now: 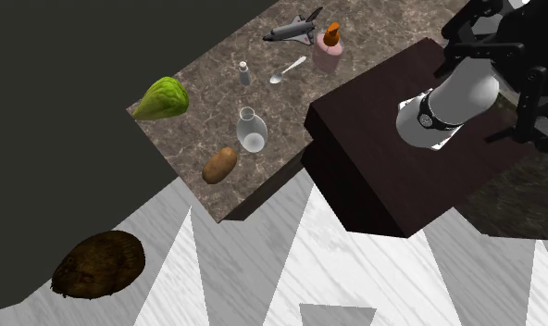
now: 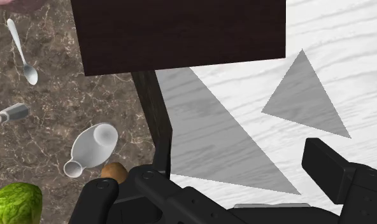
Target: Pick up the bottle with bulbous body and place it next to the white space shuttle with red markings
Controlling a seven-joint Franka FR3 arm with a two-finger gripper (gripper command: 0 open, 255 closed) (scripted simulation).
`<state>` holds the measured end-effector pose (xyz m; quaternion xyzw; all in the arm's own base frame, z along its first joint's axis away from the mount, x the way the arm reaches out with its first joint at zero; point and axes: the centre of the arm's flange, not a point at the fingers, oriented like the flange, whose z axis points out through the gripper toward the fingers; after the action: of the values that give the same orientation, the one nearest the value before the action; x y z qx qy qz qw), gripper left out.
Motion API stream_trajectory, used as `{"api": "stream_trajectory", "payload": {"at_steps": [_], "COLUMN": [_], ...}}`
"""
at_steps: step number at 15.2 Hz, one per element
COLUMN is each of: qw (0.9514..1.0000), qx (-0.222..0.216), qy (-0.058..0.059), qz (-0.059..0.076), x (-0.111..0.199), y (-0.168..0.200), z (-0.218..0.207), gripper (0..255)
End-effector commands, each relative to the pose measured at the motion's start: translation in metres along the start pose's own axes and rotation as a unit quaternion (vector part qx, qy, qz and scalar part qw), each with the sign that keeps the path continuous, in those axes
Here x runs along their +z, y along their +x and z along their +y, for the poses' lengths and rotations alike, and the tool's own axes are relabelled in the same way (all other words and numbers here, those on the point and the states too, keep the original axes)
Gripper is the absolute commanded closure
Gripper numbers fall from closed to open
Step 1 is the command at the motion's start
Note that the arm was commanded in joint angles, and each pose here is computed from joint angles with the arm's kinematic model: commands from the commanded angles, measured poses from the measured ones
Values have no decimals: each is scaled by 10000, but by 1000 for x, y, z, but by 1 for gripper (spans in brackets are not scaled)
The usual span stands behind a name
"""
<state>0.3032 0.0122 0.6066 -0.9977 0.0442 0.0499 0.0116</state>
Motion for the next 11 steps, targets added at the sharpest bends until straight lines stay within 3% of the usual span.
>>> {"api": "stream_trajectory", "payload": {"at_steps": [1, 11], "qw": [10000, 10000], "qx": [0, -13], "qy": [0, -19], "qz": [0, 63], "x": [0, 89], "y": [0, 58], "z": [0, 76], "gripper": [0, 0]}}
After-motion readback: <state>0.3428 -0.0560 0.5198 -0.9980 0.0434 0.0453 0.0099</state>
